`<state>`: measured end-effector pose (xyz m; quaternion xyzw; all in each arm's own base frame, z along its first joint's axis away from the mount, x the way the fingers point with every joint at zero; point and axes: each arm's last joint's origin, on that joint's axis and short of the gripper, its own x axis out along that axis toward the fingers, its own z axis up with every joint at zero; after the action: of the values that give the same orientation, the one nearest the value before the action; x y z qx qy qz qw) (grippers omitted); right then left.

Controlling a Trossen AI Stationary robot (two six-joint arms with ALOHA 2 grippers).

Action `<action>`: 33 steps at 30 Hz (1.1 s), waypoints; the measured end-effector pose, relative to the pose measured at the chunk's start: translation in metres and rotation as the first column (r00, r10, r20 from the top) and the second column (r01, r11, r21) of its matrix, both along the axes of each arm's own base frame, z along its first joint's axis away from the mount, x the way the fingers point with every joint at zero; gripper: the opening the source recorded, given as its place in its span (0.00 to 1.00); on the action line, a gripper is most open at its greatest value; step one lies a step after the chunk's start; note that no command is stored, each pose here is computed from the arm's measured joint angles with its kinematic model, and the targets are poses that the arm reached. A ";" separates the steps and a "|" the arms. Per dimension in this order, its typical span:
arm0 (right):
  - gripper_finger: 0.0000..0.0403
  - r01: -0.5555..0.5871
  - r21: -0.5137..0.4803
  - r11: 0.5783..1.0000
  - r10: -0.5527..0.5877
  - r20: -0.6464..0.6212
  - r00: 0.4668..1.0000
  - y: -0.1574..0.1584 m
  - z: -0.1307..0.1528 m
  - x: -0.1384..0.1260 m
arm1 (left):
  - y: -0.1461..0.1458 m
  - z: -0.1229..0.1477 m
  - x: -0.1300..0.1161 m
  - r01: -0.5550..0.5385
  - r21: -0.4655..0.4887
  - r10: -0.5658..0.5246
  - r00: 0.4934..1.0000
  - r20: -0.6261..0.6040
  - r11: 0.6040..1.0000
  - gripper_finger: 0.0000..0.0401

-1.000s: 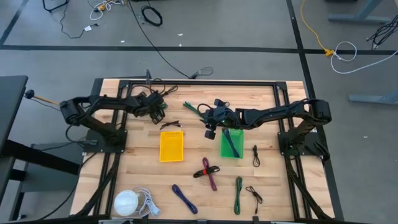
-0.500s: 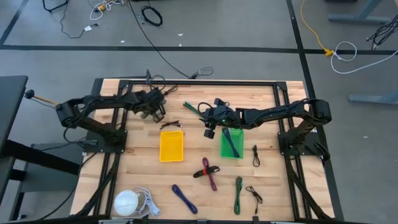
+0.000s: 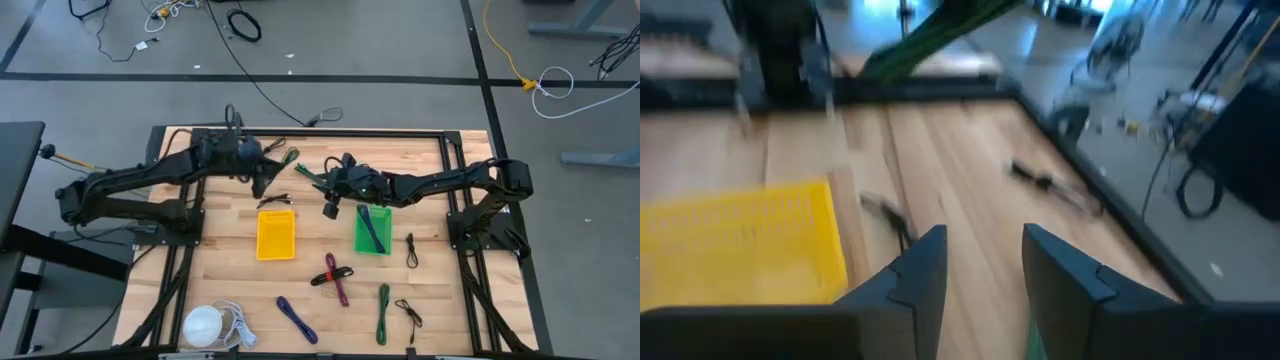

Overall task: Pick & Place USB Port
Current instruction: Put the black green charger cable into the green bin

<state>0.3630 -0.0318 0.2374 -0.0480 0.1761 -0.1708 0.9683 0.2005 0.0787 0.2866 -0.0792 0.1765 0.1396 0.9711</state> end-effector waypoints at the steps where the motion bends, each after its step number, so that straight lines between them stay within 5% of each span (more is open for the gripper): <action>1: 0.33 -0.002 -0.007 1.000 0.002 0.029 1.000 0.000 0.003 0.001 | -0.003 0.001 0.000 0.011 0.009 -0.011 1.000 0.026 1.000 0.03; 9: 0.33 -0.171 0.001 0.985 0.165 0.241 0.956 0.003 0.022 0.006 | -0.021 -0.010 0.008 0.091 0.065 -0.101 0.979 0.179 0.994 0.03; 33: 0.33 -0.247 0.011 0.969 0.226 0.364 0.904 0.004 0.034 0.007 | -0.034 -0.015 0.029 0.129 0.160 -0.169 0.949 0.265 0.979 0.03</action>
<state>0.3701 -0.0279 0.2712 -0.0094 -0.0063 -0.0531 0.9985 0.2293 0.0447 0.2714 -0.0157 0.0338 0.0654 0.9972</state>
